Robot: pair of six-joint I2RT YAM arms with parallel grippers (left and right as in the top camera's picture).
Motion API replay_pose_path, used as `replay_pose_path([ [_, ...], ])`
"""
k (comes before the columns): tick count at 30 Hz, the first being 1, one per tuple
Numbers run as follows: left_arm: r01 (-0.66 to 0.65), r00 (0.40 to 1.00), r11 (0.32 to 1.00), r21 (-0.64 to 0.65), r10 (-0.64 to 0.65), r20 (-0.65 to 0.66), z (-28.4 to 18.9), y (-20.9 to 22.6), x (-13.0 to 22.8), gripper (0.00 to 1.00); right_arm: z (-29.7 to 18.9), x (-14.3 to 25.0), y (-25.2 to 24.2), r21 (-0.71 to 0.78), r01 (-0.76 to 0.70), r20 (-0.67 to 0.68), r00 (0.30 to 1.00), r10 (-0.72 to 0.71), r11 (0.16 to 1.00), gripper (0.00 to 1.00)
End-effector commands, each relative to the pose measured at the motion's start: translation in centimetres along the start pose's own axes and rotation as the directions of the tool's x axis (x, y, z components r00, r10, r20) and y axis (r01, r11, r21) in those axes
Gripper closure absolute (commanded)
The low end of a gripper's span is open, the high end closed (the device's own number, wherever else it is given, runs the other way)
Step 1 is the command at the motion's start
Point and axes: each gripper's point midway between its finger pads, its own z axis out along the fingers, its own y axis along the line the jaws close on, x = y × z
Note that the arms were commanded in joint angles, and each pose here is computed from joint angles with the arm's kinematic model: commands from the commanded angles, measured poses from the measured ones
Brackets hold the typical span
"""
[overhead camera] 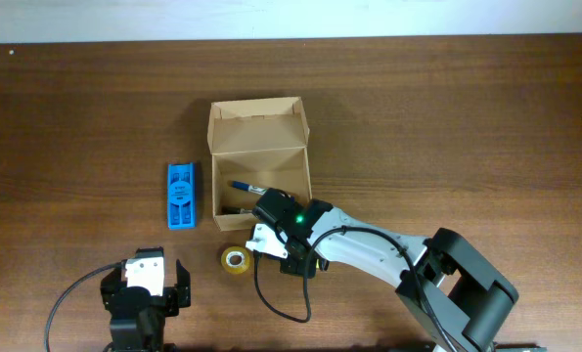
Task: Pack container
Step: 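Lift the highlighter and lower it into the box, then release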
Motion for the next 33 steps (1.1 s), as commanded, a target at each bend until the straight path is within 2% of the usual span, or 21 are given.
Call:
replay_pose_path([
  [1,-0.006,1.000,1.000,-0.010,0.006,0.000,0.1,0.2,0.1,0.00,0.7,0.1,1.5,-0.076,-0.007,0.002,1.000,0.007,0.997,0.89],
  [9,-0.006,1.000,1.000,-0.010,0.006,0.000,0.1,0.2,0.1,0.01,-0.7,-0.6,2.3,-0.132,-0.123,0.004,0.992,0.125,0.984,0.89],
  [15,-0.006,1.000,1.000,-0.010,0.006,0.000,0.1,0.2,0.1,0.00,-3.7,-2.3,3.1,-0.195,-0.124,0.042,0.990,0.135,0.973,0.89],
  [22,-0.006,1.000,1.000,-0.010,0.006,0.000,0.1,0.2,0.1,0.00,-7.5,-4.5,3.9,-0.191,-0.090,0.076,0.991,0.106,0.977,0.89],
  [27,-0.006,1.000,1.000,-0.010,0.006,0.000,0.1,0.2,0.1,0.00,-11.4,-7.4,2.4,-0.101,-0.087,0.155,0.983,0.102,0.991,0.89],
  [33,-0.006,1.000,1.000,-0.010,0.006,0.000,0.1,0.2,0.1,0.00,-16.8,-10.6,-2.3,0.134,-0.115,0.270,0.960,0.076,0.984,0.89],
])
